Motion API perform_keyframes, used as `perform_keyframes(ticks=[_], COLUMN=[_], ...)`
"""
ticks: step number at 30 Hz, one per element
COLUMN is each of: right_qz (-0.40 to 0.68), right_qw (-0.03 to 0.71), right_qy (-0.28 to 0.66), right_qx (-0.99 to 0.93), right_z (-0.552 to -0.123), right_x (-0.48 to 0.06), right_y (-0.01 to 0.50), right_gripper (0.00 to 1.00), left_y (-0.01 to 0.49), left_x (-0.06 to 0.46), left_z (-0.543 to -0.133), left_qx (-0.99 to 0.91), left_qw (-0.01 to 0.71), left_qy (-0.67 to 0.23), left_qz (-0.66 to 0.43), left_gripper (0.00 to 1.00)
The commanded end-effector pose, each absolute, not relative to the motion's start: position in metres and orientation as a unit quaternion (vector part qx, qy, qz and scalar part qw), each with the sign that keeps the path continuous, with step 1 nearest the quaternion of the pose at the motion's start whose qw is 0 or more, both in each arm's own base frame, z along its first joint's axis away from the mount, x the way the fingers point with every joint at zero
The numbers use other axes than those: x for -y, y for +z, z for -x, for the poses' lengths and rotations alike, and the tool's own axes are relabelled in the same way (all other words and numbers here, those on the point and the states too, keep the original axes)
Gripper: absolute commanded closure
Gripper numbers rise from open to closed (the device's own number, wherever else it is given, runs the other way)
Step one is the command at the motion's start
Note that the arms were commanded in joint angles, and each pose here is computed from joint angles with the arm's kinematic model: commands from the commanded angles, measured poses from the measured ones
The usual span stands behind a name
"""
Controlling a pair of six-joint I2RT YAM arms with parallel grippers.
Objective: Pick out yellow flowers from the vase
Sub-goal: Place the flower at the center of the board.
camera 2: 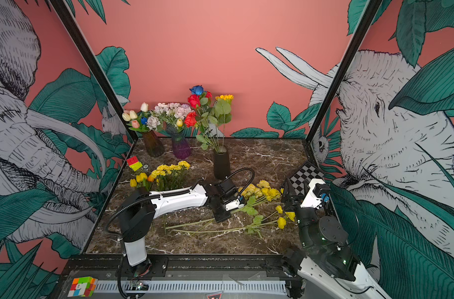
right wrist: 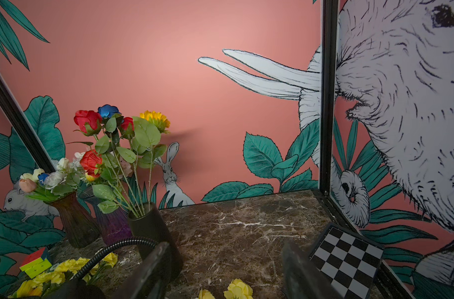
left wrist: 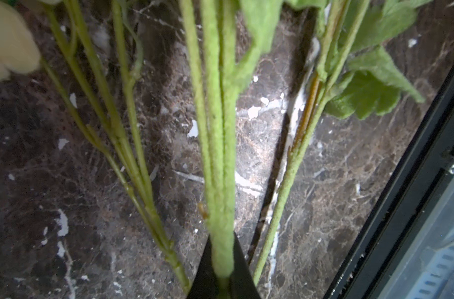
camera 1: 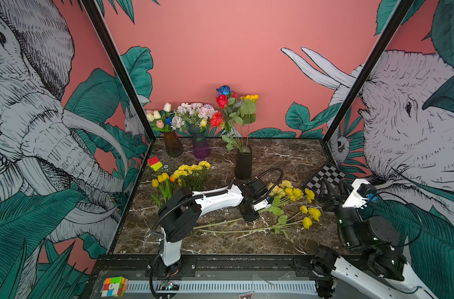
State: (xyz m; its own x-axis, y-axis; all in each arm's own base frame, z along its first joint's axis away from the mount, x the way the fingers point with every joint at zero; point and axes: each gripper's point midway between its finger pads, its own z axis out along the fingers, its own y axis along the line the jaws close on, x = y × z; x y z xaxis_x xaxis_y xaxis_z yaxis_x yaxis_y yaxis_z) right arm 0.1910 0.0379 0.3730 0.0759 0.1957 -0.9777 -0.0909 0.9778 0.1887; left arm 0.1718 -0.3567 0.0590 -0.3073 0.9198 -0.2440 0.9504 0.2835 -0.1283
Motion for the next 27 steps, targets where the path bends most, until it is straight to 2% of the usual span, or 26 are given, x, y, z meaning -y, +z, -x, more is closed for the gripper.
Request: perform_keyframes(ticks=[1, 3, 11, 17, 21, 27], right_qz=[-0.047, -0.047, -0.043, -0.037, -0.017, 0.054], right_qw=[0.737, 0.738, 0.734, 0.726, 0.718, 0.702], right_qy=[0.112, 0.112, 0.114, 0.109, 0.102, 0.079], right_qx=[-0.664, -0.664, -0.668, -0.678, -0.688, -0.706], right_z=[-0.191, -0.192, -0.194, -0.199, -0.206, -0.225], right_x=[-0.040, -0.040, -0.044, -0.051, -0.064, -0.102], right_y=[0.379, 0.380, 0.379, 0.375, 0.373, 0.371], right_gripper=[0.33, 0.33, 0.32, 0.32, 0.32, 0.35], left_y=[0.068, 0.069, 0.081, 0.101, 0.127, 0.162], left_x=[0.363, 0.363, 0.360, 0.356, 0.345, 0.281], left_z=[-0.166, -0.167, -0.175, -0.180, -0.197, -0.250], left_qx=[-0.804, -0.805, -0.808, -0.806, -0.813, -0.850], left_qw=[0.053, 0.057, 0.094, 0.147, 0.222, 0.361], left_qy=[-0.142, -0.143, -0.133, -0.146, -0.164, -0.168], left_qz=[-0.575, -0.574, -0.566, -0.554, -0.513, -0.345], left_gripper=[0.96, 0.89, 0.77, 0.73, 0.69, 0.63])
